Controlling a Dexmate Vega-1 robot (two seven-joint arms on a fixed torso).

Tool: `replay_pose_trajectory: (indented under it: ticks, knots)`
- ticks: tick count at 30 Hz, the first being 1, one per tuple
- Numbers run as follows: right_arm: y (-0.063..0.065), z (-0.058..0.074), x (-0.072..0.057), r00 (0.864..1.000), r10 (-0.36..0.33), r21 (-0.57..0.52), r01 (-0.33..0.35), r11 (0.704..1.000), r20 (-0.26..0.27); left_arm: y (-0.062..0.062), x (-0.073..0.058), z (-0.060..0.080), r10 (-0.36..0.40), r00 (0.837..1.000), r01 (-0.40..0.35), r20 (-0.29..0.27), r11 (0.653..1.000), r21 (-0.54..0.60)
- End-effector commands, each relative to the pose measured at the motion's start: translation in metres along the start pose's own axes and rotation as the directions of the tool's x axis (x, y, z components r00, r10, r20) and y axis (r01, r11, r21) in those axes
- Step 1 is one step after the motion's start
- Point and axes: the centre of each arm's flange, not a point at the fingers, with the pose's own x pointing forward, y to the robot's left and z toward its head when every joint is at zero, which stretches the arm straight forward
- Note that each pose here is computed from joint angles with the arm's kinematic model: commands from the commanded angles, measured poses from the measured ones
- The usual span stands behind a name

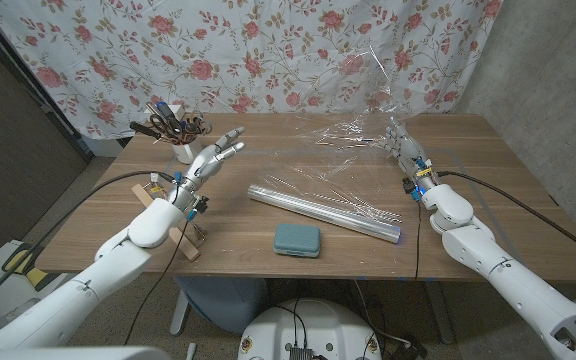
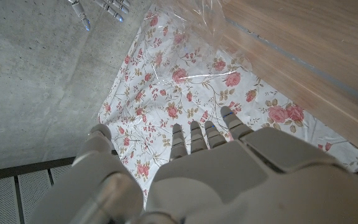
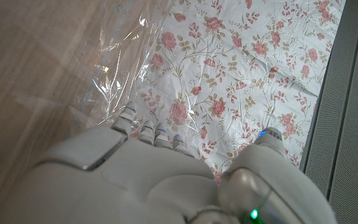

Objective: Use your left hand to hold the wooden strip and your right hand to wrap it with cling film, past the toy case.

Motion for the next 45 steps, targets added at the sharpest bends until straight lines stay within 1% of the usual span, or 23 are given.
replay_pose_trajectory:
  ticks: [1, 5, 7, 10, 11, 13, 16, 20, 23, 26, 28, 29, 31, 32, 35, 36, 38, 41, 43, 45]
  knots:
    - [0.000, 0.000, 0.001, 1.000, 0.004, -0.021, -0.004, 1.000, 0.006, 0.006, -0.011, 0.007, 0.019, 0.999, -0.015, -0.031, 0.993, 0.113]
    - [0.003, 0.001, 0.002, 1.000, 0.007, -0.023, -0.007, 1.000, 0.006, 0.008, -0.015, 0.009, 0.017, 0.999, -0.013, -0.038, 0.994, 0.111]
    - [0.004, 0.000, 0.001, 0.999, -0.026, -0.020, 0.026, 0.999, 0.028, 0.009, -0.017, 0.013, 0.010, 0.999, -0.005, -0.040, 0.991, 0.134]
    - [0.004, -0.001, 0.002, 1.000, -0.014, -0.005, 0.014, 1.000, 0.022, 0.010, -0.018, 0.018, -0.014, 0.999, 0.022, -0.052, 0.987, 0.156]
    - [0.004, -0.001, 0.002, 1.000, -0.001, -0.008, 0.001, 1.000, 0.019, 0.010, -0.019, 0.020, -0.020, 0.998, 0.029, -0.055, 0.985, 0.170]
    - [0.004, -0.001, 0.003, 1.000, 0.009, -0.017, -0.008, 1.000, 0.012, 0.010, -0.021, 0.024, -0.031, 0.998, 0.043, -0.062, 0.977, 0.209]
    - [0.004, -0.002, 0.004, 1.000, 0.018, 0.006, -0.018, 1.000, 0.008, 0.010, -0.023, 0.029, -0.046, 0.996, 0.065, -0.077, 0.963, 0.263]
    - [0.006, 0.000, 0.004, 0.999, 0.026, 0.009, -0.027, 1.000, 0.020, 0.008, -0.028, 0.031, -0.059, 0.994, 0.086, -0.096, 0.949, 0.305]
    - [0.006, -0.001, 0.004, 0.999, 0.025, 0.036, -0.026, 0.999, 0.023, 0.007, -0.030, 0.029, -0.061, 0.992, 0.092, -0.111, 0.948, 0.305]
    - [0.005, 0.000, 0.004, 0.999, 0.025, 0.035, -0.025, 0.999, 0.021, 0.005, -0.032, 0.029, -0.072, 0.990, 0.107, -0.123, 0.947, 0.304]
    - [0.005, 0.000, 0.003, 0.999, 0.027, 0.033, -0.028, 0.999, 0.023, 0.005, -0.033, 0.033, -0.077, 0.989, 0.116, -0.126, 0.935, 0.336]
    - [0.005, 0.000, 0.003, 0.999, 0.027, 0.033, -0.027, 0.999, 0.021, 0.004, -0.034, 0.036, -0.073, 0.990, 0.112, -0.117, 0.924, 0.365]
    - [0.005, 0.000, 0.003, 0.999, 0.033, 0.028, -0.033, 0.999, 0.021, 0.002, -0.038, 0.041, -0.030, 0.997, 0.055, -0.065, 0.906, 0.419]
    - [0.005, 0.000, 0.003, 0.999, 0.029, 0.031, -0.029, 0.999, 0.020, 0.001, -0.039, 0.042, -0.026, 0.998, 0.048, -0.058, 0.902, 0.429]
    - [0.004, -0.001, 0.002, 1.000, 0.024, 0.031, -0.025, 0.999, 0.018, -0.001, -0.040, 0.042, -0.027, 0.998, 0.046, -0.050, 0.909, 0.414]
    - [0.004, -0.001, 0.002, 1.000, 0.023, 0.030, -0.023, 0.999, 0.016, -0.002, -0.040, 0.042, -0.027, 0.999, 0.044, -0.046, 0.904, 0.426]
    - [0.003, -0.001, 0.001, 1.000, 0.015, 0.021, -0.016, 1.000, 0.013, -0.003, -0.042, 0.043, -0.012, 1.000, 0.017, -0.015, 0.898, 0.440]
    - [0.003, -0.002, 0.001, 1.000, 0.014, 0.020, -0.014, 1.000, 0.008, -0.002, -0.045, 0.042, -0.013, 1.000, 0.011, 0.002, 0.898, 0.440]
    - [0.003, -0.002, 0.001, 1.000, 0.011, 0.018, -0.011, 1.000, 0.003, -0.001, -0.048, 0.042, -0.005, 1.000, -0.004, 0.018, 0.891, 0.454]
    - [0.003, -0.003, 0.001, 1.000, 0.012, 0.018, -0.012, 1.000, 0.001, 0.000, -0.050, 0.041, -0.009, 1.000, -0.004, 0.025, 0.886, 0.464]
